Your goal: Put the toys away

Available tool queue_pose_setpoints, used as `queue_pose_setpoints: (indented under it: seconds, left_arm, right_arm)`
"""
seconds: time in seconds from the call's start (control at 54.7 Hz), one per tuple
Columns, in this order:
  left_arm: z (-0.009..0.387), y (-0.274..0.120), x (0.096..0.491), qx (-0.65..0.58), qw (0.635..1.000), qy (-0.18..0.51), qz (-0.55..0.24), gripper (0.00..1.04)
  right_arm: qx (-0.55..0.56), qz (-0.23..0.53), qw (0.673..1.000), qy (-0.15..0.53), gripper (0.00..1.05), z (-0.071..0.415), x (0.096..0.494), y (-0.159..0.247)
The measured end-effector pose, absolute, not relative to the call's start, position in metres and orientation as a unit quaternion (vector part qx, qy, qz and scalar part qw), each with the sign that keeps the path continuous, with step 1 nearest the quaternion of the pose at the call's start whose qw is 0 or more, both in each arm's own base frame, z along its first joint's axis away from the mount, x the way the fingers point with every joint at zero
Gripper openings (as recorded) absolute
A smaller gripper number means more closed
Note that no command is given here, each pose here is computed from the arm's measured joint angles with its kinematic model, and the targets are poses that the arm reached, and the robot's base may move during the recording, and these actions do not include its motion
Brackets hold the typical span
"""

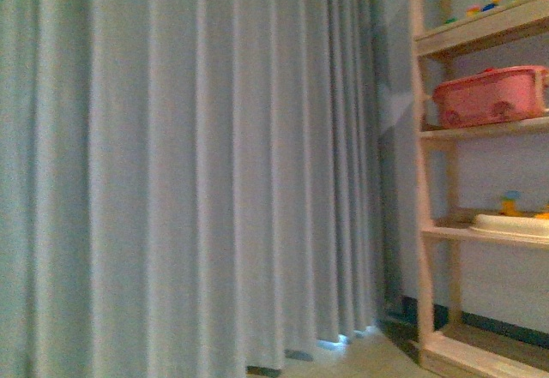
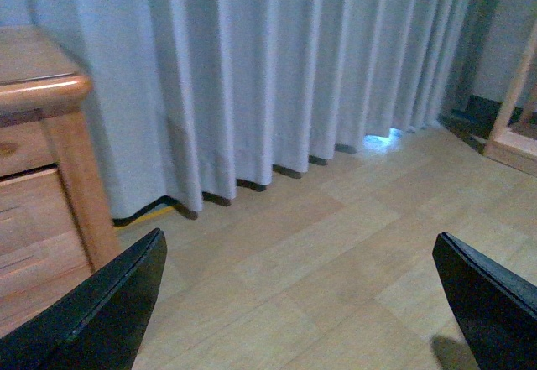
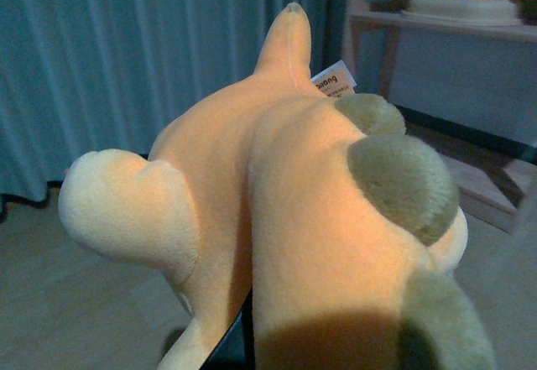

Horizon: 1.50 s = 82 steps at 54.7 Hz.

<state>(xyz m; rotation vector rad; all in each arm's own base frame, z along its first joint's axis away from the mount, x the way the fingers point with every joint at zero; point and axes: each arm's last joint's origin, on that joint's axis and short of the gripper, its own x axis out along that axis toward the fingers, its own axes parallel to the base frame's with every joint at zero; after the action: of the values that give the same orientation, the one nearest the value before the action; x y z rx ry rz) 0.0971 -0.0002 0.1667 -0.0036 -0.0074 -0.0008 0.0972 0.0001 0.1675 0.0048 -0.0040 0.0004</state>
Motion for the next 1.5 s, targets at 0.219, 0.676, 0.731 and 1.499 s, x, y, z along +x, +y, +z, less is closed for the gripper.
queue_pose_setpoints:
  seconds: [0.219,0.676,0.731,1.499]
  left_arm:
    - [0.1667,-0.0002,0.0971,-0.002,1.0,-0.004,0.0,0.98]
    - [0.1667,-0.0002,0.0971,-0.002,1.0,-0.004,-0.001,0.98]
    - [0.1667,-0.0001,0.0971,-0.002,1.0,-0.004,0.0,0.98]
    - [0.1666,-0.0003,0.0971,-0.002,1.0,-0.003,-0.002,0.98]
  right_arm:
    - [0.002,0.0,1.0,-0.002,0.07,0.1675,0.0972,0.0001]
    - [0.002,0.0,1.0,-0.002,0.07,0.1675,0.0972,0.0]
    - [0.002,0.0,1.0,-0.002,0.07,0.1675,0.0972,0.0]
    - [0.002,0.002,1.0,-0.002,0.07,0.1675,0.0972,0.0001]
